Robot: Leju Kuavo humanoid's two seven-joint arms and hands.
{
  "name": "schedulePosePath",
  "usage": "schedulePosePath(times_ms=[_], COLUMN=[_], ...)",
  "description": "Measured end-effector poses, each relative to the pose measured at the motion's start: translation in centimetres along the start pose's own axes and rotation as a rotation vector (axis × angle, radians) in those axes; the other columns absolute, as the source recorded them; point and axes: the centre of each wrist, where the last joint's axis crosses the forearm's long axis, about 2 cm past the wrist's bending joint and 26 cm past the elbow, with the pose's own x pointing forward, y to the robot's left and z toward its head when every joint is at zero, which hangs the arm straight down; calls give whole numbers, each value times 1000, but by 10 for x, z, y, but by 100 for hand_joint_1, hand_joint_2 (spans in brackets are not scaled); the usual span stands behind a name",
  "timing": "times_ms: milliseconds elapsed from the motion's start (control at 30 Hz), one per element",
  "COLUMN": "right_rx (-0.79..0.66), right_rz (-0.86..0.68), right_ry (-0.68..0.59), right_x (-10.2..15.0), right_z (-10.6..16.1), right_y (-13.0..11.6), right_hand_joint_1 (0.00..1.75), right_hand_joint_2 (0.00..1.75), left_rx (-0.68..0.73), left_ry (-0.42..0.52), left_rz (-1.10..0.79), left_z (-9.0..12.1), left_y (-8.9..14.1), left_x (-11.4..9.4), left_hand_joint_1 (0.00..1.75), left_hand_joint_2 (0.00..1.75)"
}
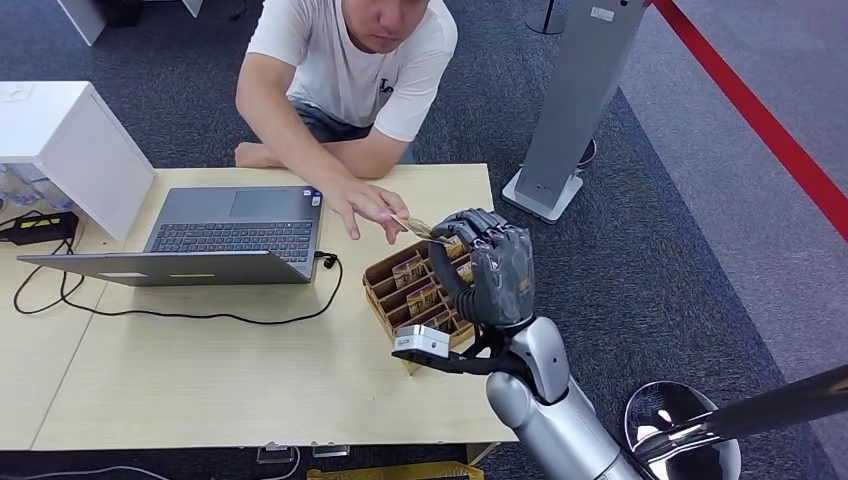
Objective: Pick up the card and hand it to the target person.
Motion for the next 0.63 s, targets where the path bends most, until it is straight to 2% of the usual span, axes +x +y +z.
schedulePosePath(times_ms=[133, 333, 500, 633], right_rx=[-7, -69, -36, 28], right_rz=[-132, -545, -761, -1066], right_ry=[127, 438, 565, 660], right_x=[-4, -13, -20, -22], right_z=[6, 15, 22, 31], right_y=[7, 16, 15, 13], right_hand_joint_1=[0, 0, 0, 0], right_hand_joint_2=[175, 175, 175, 175], left_rx=[7, 33, 47, 52], left_ry=[-9, -4, 12, 24], left_rz=[7, 28, 38, 47], left_z=[0, 0, 1, 1], left_y=[0, 1, 1, 2], left_x=[0, -2, -3, -3], left_hand_joint_1=[0, 0, 0, 0], left_hand_joint_2=[0, 0, 0, 0])
